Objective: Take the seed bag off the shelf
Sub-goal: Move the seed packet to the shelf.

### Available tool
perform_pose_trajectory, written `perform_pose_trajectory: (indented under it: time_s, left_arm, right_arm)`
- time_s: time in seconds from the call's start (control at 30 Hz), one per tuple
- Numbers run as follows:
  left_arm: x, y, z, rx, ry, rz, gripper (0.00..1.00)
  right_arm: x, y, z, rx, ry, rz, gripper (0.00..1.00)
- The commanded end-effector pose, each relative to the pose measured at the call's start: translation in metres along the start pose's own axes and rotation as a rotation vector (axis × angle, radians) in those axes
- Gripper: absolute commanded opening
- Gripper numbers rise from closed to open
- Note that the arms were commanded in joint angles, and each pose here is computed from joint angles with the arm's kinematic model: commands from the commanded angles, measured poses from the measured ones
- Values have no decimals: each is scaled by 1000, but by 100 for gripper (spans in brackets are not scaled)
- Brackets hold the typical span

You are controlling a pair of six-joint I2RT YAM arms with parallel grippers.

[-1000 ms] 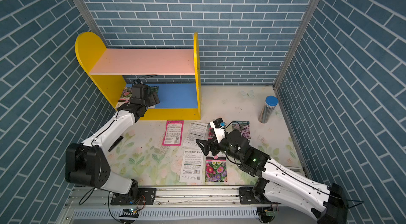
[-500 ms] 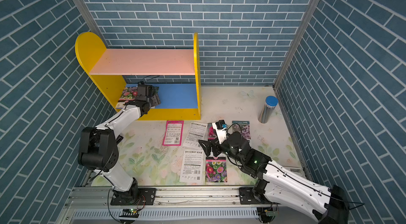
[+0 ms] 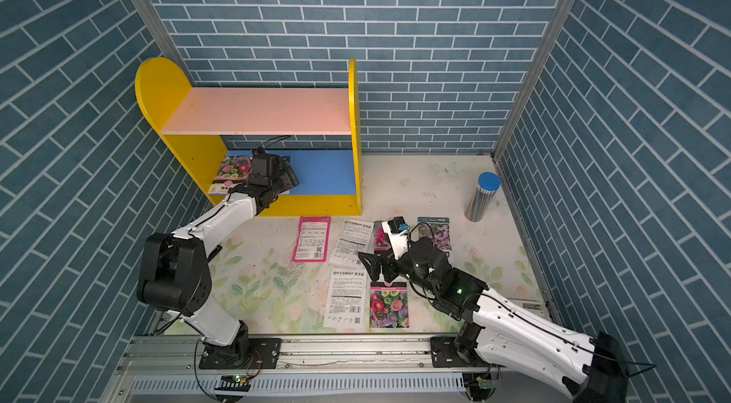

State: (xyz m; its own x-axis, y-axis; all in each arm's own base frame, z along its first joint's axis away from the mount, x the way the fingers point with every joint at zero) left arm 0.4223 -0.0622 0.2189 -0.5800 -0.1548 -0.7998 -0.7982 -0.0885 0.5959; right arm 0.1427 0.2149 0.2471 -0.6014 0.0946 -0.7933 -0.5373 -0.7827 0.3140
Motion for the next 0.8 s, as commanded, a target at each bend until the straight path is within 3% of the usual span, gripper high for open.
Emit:
perform_pose_trajectory:
  time_s: [0.0, 0.37, 0.77]
  left_arm:
    - [19, 2, -7, 26, 11, 82, 85]
    - [-27, 56, -11, 102, 30, -28, 87]
    - [-2, 106, 23, 182, 48, -48, 100]
  right_arm:
    - [0, 4, -2, 13, 3, -13, 100]
    - [-5, 7, 0, 5, 5, -33, 99]
    - [-9, 7, 4, -73, 25, -40, 100]
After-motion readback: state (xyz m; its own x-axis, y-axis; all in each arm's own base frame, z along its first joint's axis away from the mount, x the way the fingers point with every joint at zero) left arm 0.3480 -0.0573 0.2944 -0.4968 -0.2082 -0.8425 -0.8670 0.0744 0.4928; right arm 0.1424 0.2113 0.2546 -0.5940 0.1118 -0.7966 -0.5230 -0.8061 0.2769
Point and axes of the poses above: each gripper's point midway between its finger pads, its own y axis back along the fingers, its own z axis along the line the jaws close on, x = y × z, the point moved 7 cm from there along y, back along the fingers, and after that the axes turned 14 degrees about -y, right-handed, at the moved point
